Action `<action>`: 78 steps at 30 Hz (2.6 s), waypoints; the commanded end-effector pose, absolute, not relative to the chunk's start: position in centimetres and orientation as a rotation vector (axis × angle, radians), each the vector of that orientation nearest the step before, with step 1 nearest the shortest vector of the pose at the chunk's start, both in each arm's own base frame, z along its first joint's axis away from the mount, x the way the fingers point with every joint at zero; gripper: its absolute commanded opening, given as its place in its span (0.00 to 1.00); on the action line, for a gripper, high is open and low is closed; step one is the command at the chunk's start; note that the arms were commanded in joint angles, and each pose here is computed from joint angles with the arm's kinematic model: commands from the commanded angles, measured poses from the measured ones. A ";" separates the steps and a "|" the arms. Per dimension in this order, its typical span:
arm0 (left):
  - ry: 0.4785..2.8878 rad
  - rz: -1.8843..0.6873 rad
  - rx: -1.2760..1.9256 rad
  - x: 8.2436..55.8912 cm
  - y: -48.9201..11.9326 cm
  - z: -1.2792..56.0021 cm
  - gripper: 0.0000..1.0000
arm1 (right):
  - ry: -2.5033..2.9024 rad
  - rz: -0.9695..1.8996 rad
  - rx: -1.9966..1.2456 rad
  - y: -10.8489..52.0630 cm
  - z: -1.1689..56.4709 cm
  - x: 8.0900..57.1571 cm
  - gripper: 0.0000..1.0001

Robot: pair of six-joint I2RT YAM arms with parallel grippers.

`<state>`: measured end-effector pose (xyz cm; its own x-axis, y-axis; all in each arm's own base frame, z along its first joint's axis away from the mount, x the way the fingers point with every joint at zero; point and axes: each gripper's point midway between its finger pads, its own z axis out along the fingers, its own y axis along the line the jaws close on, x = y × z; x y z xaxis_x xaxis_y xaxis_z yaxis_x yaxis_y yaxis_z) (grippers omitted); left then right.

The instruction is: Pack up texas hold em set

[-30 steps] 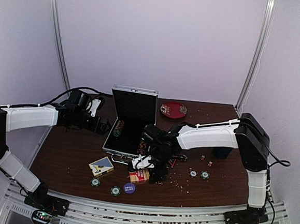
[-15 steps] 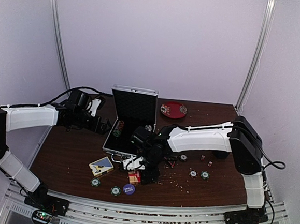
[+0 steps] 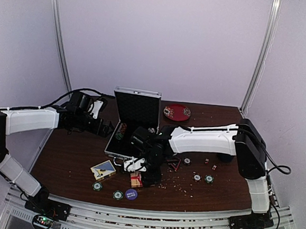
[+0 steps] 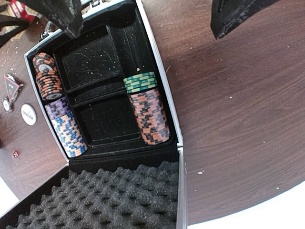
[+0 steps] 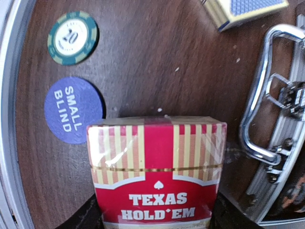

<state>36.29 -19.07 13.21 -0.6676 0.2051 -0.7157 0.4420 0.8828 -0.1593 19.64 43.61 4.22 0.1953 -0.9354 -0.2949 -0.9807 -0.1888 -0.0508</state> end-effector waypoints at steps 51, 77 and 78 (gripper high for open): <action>2.114 -0.269 0.120 38.5 -11.1 19.6 0.96 | 1.784 -0.009 -1.527 49.3 9.2 43.7 0.60; 2.121 -0.300 0.120 38.4 -11.5 19.3 0.96 | 1.780 -0.155 -1.650 48.1 5.8 43.1 0.80; 2.121 -0.302 0.121 38.4 -11.5 19.3 0.96 | 1.779 -0.160 -1.650 48.1 5.7 43.1 0.80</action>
